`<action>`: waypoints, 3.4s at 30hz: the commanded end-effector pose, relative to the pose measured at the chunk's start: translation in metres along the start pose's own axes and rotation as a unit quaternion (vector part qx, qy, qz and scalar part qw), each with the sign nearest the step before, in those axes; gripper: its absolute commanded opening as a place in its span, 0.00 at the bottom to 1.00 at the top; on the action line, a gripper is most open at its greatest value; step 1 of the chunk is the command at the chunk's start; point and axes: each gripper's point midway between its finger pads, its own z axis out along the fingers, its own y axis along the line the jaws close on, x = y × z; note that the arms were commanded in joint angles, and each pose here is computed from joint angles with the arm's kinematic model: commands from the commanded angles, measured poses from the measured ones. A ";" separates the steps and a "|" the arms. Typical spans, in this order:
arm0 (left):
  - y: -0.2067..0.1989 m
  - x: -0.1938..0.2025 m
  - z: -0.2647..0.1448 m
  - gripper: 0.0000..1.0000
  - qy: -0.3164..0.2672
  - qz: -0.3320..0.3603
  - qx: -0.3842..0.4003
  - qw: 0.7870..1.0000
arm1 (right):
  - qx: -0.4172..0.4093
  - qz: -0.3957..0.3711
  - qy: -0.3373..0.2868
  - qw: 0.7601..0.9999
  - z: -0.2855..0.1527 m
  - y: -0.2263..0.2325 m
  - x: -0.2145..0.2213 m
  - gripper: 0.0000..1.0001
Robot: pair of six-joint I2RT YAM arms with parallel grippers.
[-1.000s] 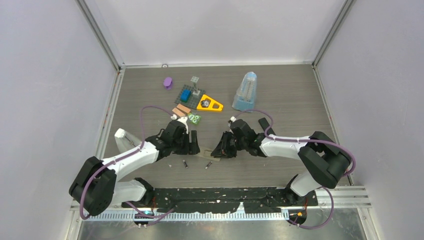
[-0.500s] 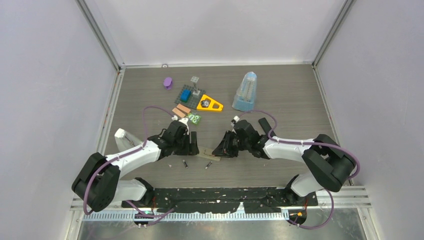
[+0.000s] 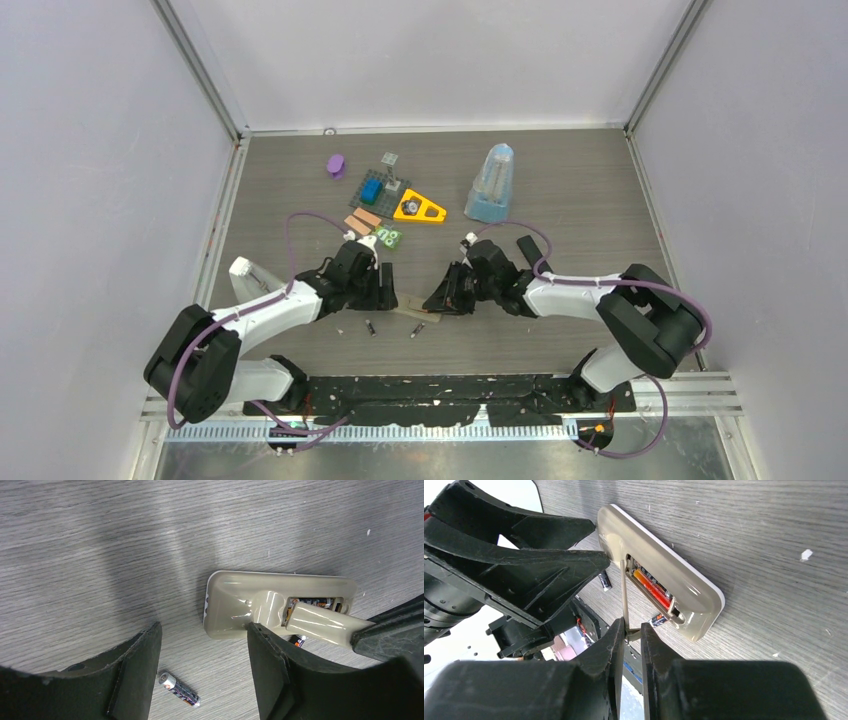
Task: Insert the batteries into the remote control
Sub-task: Load the battery cover into the remote control.
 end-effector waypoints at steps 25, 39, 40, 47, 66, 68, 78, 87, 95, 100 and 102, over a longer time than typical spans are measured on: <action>-0.005 -0.007 0.000 0.61 -0.017 -0.003 0.015 1.000 | 0.073 0.024 0.010 0.997 0.009 -0.032 0.003 0.17; -0.006 -0.007 -0.001 0.61 -0.021 -0.006 0.017 1.000 | 0.109 0.033 0.014 0.993 0.002 -0.026 0.002 0.40; -0.006 -0.007 -0.001 0.61 -0.021 -0.006 0.017 1.000 | 0.107 0.032 0.013 0.994 0.002 -0.024 0.002 0.41; -0.005 -0.007 -0.001 0.61 -0.023 -0.006 0.016 1.000 | 0.111 0.021 0.006 0.994 -0.002 -0.018 -0.003 0.45; -0.005 -0.007 -0.001 0.61 -0.022 -0.007 0.017 1.000 | 0.103 -0.003 -0.002 0.995 -0.004 -0.005 -0.008 0.33; -0.006 -0.007 -0.001 0.61 -0.023 -0.006 0.018 1.000 | 0.101 -0.004 -0.002 0.995 -0.004 -0.003 -0.009 0.31; -0.006 -0.007 -0.002 0.61 -0.024 -0.005 0.020 0.999 | 0.102 0.004 0.008 0.995 0.003 -0.004 -0.007 0.24; -0.007 -0.007 -0.002 0.61 -0.023 -0.005 0.023 0.999 | 0.090 0.032 0.019 0.995 0.009 -0.006 -0.001 0.15; -0.006 -0.006 -0.001 0.61 -0.022 -0.004 0.020 1.000 | 0.083 0.041 0.024 0.995 0.010 -0.005 0.002 0.09; -0.004 -0.005 -0.001 0.61 -0.022 -0.005 0.017 1.000 | 0.076 0.046 0.023 0.996 0.008 -0.003 0.003 0.05; -0.004 -0.005 -0.001 0.61 -0.022 -0.006 0.016 1.000 | 0.076 0.046 0.019 0.996 0.007 -0.002 0.002 0.05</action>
